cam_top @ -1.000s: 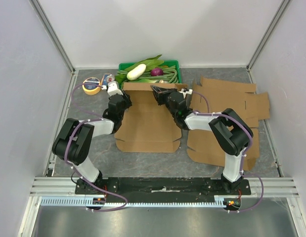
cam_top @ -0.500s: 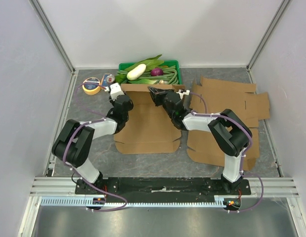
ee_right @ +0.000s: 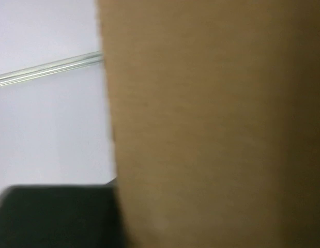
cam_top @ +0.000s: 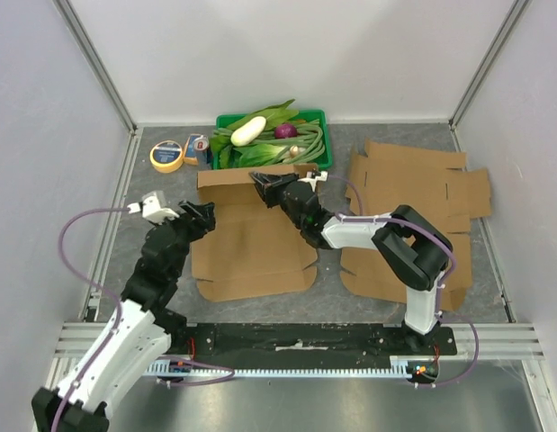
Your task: Fold the paper box
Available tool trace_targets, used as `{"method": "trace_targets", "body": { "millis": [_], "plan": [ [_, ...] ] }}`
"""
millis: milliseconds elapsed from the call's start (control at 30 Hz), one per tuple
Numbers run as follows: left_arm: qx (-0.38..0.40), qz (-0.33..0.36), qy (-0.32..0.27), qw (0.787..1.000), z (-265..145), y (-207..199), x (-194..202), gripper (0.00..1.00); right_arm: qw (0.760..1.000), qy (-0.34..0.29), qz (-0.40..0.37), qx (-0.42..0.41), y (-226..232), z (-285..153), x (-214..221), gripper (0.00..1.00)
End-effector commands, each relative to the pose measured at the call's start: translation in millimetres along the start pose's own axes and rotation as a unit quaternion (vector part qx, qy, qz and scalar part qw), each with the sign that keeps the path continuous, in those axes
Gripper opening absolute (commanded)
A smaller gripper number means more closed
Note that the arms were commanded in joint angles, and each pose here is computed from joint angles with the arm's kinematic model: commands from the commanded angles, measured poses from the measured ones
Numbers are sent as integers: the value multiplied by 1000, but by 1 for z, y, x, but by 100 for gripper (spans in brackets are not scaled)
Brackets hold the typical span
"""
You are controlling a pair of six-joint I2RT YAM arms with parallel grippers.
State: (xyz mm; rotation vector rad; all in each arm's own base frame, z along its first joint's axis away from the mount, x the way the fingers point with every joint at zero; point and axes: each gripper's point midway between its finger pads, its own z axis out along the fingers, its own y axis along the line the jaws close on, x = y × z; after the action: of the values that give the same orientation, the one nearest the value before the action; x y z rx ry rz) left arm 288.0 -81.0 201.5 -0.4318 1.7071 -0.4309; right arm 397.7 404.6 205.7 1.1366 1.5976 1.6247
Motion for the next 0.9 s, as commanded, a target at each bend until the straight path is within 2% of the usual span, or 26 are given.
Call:
{"method": "trace_targets", "body": {
  "millis": [0, 67, 100, 133, 167, 200, 233, 267, 300, 367, 400, 467, 500, 567, 600, 667, 700, 733, 767, 800, 833, 867],
  "plan": [
    [-10, -31, -2, 999, -34, 7, -17, 79, 1000, -3, -18, -13, 3, 0, 11, 26],
    [-3, -28, 6, 1000, -37, -1, -24, 83, 998, 22, -57, -23, 7, -6, 19, 39],
    [13, -27, -3, 1000, -40, -15, -43, 84, 996, 24, -82, -17, -2, -13, 15, 54],
    [25, -21, 4, 999, -40, -24, -46, 84, 993, 46, -102, -29, 14, -24, 21, 62],
    [47, -13, 34, 998, -35, -37, -40, 83, 984, 55, -167, -30, 13, -32, 20, 73],
    [72, -7, 33, 997, -37, -53, -52, 83, 976, 66, -206, 13, -8, -39, 11, 90],
    [89, -1, 47, 995, -35, -63, -51, 80, 967, 97, -237, 6, 4, -55, 16, 94],
    [119, 4, 76, 990, -31, -77, -43, 78, 947, 121, -297, 1, 0, -65, 15, 95],
    [137, 9, 81, 987, -29, -88, -47, 75, 932, 134, -336, 34, -23, -76, -2, 96],
    [159, 18, 95, 983, -25, -100, -46, 71, 905, 126, -404, 44, -14, -102, -27, 96],
    [157, 26, 98, 982, -18, -104, -49, 70, 858, 122, -495, 65, -22, -122, -57, 96],
    [149, 52, 91, 983, -7, -105, -53, 72, 817, 109, -559, 85, -24, -138, -89, 96],
    [134, 60, 95, 985, 6, -105, -57, 78, 795, 100, -592, 85, -12, -144, -112, 97],
    [121, 65, 110, 984, 22, -105, -60, 81, 792, 97, -597, 80, 9, -143, -129, 97],
    [117, 60, 117, 984, 39, -109, -67, 81, 793, 76, -597, 93, 17, -143, -151, 96],
    [170, 49, 128, 976, 46, -137, -76, 77, 775, 61, -623, 82, 40, -134, -162, 96],
    [191, 46, 139, 971, 51, -147, -74, 72, 766, 78, -630, 103, 31, -128, -169, 96],
    [225, 42, 179, 957, 58, -160, -56, 69, 748, 84, -651, 102, 33, -122, -173, 96],
    [239, 45, 177, 954, 63, -171, -61, 68, 739, 81, -663, 93, 43, -113, -175, 95],
    [255, 65, 182, 947, 64, -184, -54, 67, 735, 97, -664, 102, 32, -103, -180, 93],
    [223, 91, 192, 952, 79, -177, -39, 66, 729, 106, -669, 97, 32, -97, -181, 91],
    [227, 132, 174, 949, 82, -191, -46, 66, 731, 105, -670, 78, 42, -89, -179, 86]
  ]
}}
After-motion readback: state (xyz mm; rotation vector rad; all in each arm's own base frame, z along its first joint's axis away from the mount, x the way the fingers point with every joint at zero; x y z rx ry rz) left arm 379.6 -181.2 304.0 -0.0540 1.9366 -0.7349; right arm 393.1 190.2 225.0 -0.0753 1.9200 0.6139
